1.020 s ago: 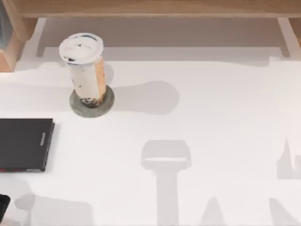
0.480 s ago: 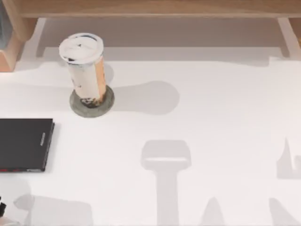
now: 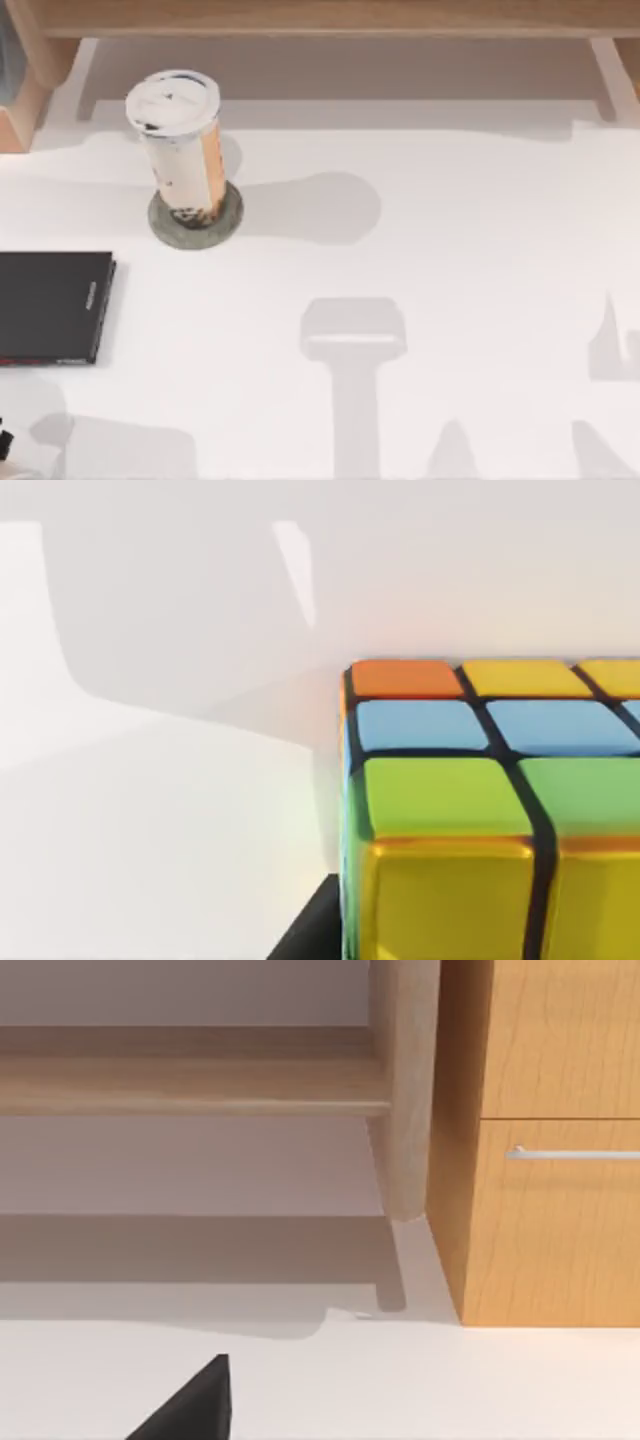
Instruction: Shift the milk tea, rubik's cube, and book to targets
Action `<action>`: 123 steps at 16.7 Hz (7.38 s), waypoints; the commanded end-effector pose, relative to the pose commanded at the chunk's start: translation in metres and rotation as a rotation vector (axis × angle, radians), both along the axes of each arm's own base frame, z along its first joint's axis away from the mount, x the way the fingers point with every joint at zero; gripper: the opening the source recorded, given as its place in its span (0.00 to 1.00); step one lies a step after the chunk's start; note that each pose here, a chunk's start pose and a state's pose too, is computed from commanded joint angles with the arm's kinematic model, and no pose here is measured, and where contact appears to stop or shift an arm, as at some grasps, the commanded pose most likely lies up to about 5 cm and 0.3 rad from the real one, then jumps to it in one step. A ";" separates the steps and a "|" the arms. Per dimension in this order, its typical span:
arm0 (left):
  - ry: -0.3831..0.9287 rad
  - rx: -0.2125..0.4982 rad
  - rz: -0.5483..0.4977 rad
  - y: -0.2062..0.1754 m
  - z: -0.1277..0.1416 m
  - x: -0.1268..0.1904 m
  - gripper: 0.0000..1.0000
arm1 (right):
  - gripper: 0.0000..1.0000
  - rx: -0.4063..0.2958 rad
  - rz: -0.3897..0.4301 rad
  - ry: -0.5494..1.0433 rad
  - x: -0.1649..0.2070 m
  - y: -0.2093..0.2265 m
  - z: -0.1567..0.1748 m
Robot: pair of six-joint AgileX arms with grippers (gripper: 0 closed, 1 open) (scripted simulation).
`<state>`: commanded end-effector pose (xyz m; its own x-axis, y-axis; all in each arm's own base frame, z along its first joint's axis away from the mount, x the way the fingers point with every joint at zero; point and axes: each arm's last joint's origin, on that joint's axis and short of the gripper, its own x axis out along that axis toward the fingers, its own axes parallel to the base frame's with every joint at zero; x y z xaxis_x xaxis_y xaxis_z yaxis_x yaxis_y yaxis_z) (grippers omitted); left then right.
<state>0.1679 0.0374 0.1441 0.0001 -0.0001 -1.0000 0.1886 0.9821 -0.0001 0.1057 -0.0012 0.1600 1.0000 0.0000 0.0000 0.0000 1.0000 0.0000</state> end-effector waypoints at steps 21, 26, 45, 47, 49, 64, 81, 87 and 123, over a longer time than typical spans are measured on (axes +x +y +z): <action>-0.136 0.079 -0.030 -0.007 0.046 0.035 0.00 | 1.00 0.000 0.000 0.000 0.000 0.000 0.000; -0.599 0.196 -0.075 -0.054 0.101 0.125 0.00 | 1.00 0.000 0.000 0.000 0.000 0.000 0.000; -1.589 -0.162 0.101 -0.232 0.261 0.188 0.00 | 1.00 0.000 0.000 0.000 0.000 0.000 0.000; -1.610 -0.165 0.050 -0.240 0.270 0.195 0.00 | 1.00 0.000 0.000 0.000 0.000 0.000 0.000; -1.626 -0.174 0.014 -0.250 0.278 0.210 0.00 | 1.00 0.000 0.000 0.000 0.000 0.000 0.000; -1.566 -0.162 0.136 -0.233 0.251 0.287 0.23 | 1.00 0.000 0.000 0.000 0.000 0.000 0.000; -1.566 -0.162 0.136 -0.233 0.251 0.287 1.00 | 1.00 0.000 0.000 0.000 0.000 0.000 0.000; -1.571 -0.166 0.135 -0.233 0.254 0.273 1.00 | 1.00 0.000 0.000 0.000 0.000 0.000 0.000; -1.558 -0.175 0.155 0.095 0.105 0.270 1.00 | 1.00 0.000 0.000 0.000 0.000 0.000 0.000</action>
<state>0.4378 0.1325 0.2489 0.9999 -0.0131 -0.0050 0.0130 0.9997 -0.0205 0.1057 -0.0012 0.1600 1.0000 0.0000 0.0000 0.0000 1.0000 0.0000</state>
